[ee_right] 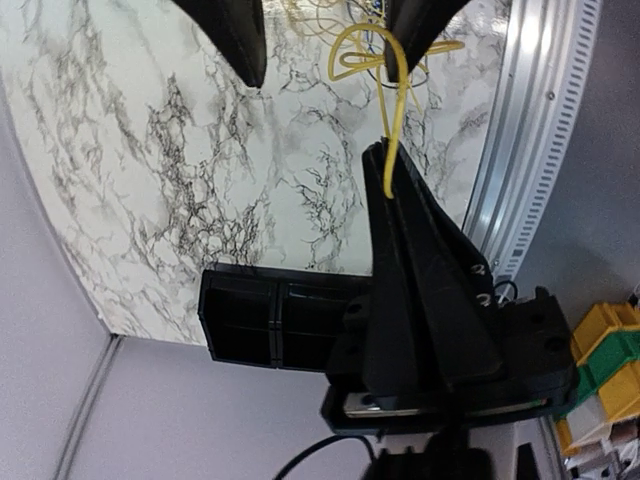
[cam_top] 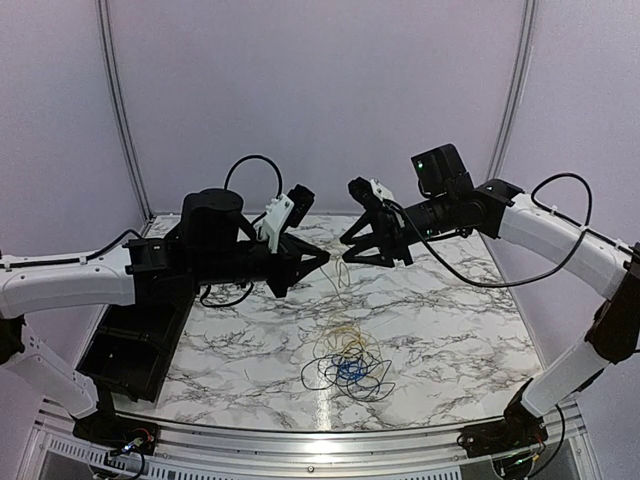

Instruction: Untangle the cables

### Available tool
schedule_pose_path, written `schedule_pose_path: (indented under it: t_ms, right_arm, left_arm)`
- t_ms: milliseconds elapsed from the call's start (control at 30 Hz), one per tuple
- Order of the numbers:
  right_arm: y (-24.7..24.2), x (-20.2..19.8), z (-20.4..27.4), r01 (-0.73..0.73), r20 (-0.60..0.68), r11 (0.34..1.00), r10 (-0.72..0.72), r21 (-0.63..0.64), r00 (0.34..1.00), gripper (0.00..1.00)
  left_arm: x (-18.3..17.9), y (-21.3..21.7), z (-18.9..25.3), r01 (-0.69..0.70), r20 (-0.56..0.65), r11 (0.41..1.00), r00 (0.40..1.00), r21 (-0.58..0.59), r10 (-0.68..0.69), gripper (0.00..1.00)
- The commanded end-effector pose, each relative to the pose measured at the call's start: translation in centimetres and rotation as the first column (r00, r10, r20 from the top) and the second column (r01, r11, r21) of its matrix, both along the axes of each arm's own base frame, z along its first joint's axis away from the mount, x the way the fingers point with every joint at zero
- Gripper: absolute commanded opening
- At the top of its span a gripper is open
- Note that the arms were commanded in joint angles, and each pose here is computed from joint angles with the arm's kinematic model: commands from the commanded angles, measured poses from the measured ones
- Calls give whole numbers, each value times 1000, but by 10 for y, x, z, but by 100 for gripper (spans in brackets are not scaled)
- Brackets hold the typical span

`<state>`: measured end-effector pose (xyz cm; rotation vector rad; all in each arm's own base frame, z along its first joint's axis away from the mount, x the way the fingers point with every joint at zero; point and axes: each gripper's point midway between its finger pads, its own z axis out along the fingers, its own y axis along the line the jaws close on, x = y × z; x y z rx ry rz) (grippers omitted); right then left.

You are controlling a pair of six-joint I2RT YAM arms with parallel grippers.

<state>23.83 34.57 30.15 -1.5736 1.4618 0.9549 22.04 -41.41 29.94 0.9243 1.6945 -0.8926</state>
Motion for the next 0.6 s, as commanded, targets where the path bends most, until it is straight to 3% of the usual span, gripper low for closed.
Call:
schedule_pose_path:
  t_ms: [0,67,133,233,400,567]
  right_arm:
    - [6,-13,13,-68,-14,996,69,57,997,27]
    - [7,-15,14,-74,-23,995,76,64,997,10]
    - [7,-17,15,-79,-31,995,81,68,996,0]
    - [6,-19,15,-83,-40,994,86,72,996,0]
    - [2,-30,19,-98,-64,991,104,93,993,0]
    - [-4,-37,29,-103,-54,990,108,101,993,0]
  left_arm:
    - [0,-5,7,5,0,1000,1000,-23,-5,0]
    - [2,-5,4,-4,-3,1000,1000,-22,4,0]
    - [5,-5,1,-24,-2,999,1000,-24,24,0]
    - [16,-5,-6,-78,3,997,997,-22,78,1]
    - [53,-6,-25,-269,7,962,963,-55,269,23]
    - [80,-18,-61,-370,-16,924,929,-98,371,20]
